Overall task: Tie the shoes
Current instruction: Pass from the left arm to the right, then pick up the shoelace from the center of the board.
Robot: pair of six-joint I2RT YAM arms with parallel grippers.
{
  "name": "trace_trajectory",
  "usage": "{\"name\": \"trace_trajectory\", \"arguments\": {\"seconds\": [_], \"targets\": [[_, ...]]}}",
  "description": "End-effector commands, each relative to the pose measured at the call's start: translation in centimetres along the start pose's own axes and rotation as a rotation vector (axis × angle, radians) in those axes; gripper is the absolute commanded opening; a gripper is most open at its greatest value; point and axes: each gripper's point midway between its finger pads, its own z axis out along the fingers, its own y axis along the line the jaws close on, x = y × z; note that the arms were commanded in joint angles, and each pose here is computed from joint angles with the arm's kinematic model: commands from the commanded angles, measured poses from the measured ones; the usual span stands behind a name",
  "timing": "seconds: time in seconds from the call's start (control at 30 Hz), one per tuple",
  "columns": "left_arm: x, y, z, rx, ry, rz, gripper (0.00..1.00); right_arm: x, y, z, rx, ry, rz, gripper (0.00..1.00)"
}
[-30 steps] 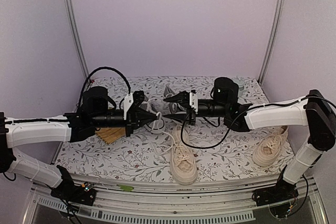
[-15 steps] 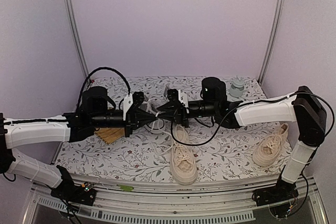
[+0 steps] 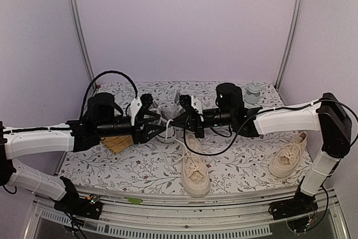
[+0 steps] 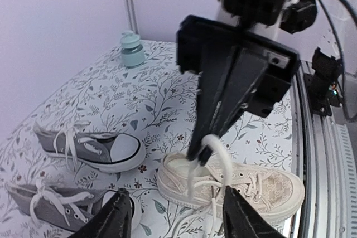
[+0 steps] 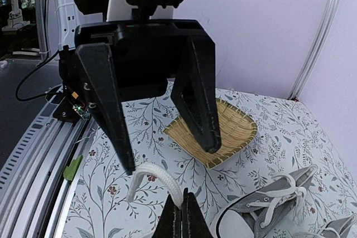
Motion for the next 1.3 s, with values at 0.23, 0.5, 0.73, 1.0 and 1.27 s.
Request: {"name": "trace_trajectory", "arguments": {"seconds": [0.23,0.5,0.73,1.0,1.27], "targets": [[12.8,3.9,-0.6,-0.346,0.281,-0.578,0.42,1.1,1.5,-4.9,0.111,0.087,0.312,0.0],[18.6,4.0,4.1,-0.327,0.504,-0.632,0.58,1.8,1.6,-5.8,0.15,0.117,0.336,0.0],[20.2,3.2,5.5,-0.28,0.574,-0.656,0.42,2.2,1.6,-6.2,0.171,0.139,0.335,0.0],[21.2,1.2,4.5,-0.274,0.688,-0.642,0.46,2.2,1.5,-6.4,0.181,0.149,0.312,0.0],[22.2,-0.1,5.2,-0.221,0.735,-0.64,0.0,2.4,1.4,-6.4,0.189,0.163,0.313,0.0]]}}
